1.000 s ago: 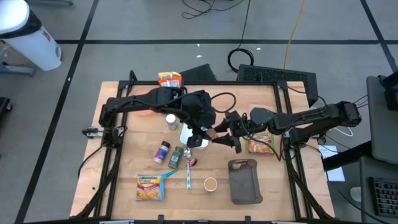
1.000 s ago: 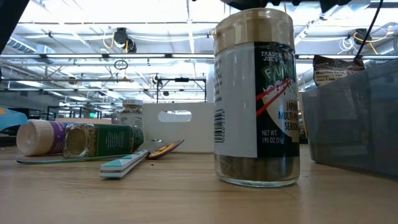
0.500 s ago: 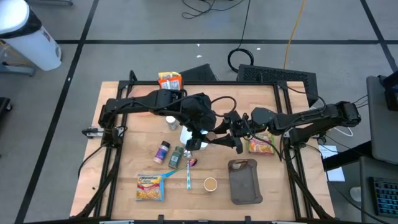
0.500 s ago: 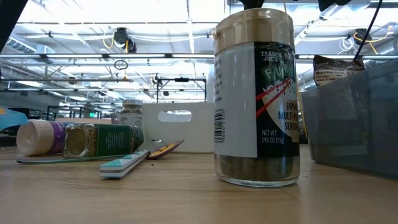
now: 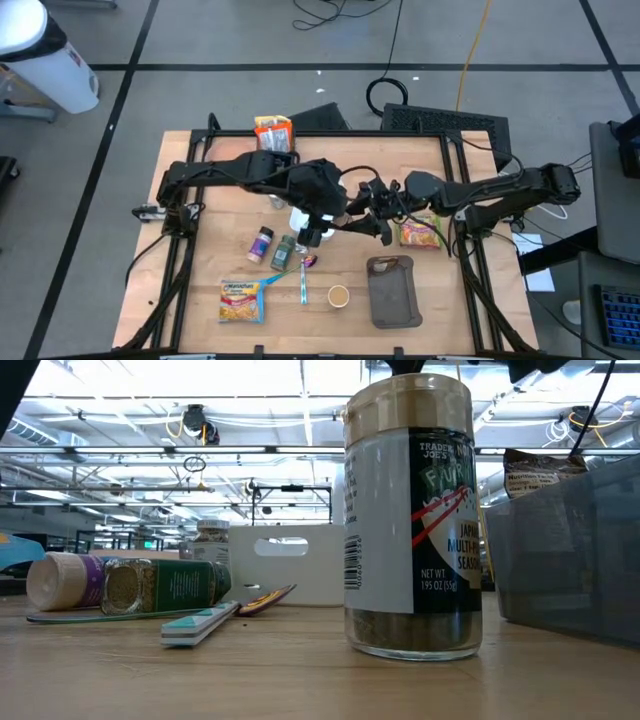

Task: Pick & Place Food Item
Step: Put the brown seasoning bottle into the bottom black bin

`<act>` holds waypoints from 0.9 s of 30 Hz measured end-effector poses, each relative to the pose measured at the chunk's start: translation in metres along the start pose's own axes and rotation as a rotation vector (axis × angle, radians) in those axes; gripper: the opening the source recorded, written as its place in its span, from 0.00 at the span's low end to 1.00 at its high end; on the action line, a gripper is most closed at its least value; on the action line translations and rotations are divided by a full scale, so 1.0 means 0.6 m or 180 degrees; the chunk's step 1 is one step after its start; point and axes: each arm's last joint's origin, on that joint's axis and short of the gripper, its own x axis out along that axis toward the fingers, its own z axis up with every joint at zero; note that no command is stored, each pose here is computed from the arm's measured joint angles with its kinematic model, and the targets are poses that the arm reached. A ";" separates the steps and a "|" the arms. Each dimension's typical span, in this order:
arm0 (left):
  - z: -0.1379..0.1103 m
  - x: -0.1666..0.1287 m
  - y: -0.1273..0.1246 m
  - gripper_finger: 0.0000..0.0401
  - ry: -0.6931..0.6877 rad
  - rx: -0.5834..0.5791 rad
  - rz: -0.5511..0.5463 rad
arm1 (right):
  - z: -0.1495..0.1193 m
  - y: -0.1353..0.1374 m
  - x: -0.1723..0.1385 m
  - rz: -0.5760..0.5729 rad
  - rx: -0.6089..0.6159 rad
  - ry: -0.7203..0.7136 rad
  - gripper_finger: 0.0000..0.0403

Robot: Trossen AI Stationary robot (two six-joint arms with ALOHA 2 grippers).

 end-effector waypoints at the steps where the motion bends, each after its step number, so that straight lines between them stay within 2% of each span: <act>1: 0.001 -0.001 -0.002 0.46 -0.0006 0.0026 0.0033 | -0.001 -0.002 -0.001 0.0012 0.0005 -0.0046 0.53; 9: 0.009 -0.024 -0.004 0.46 -0.0144 0.0080 0.0395 | -0.007 -0.028 -0.025 0.0201 0.0333 -0.0594 0.55; 14: 0.016 -0.033 -0.003 0.46 -0.0228 0.0264 0.0675 | -0.005 -0.038 -0.040 0.0329 0.0530 -0.0906 0.56; 27: 0.026 -0.040 0.004 0.46 -0.0375 0.0412 0.0983 | 0.005 -0.035 -0.048 0.0471 0.0480 -0.1154 0.54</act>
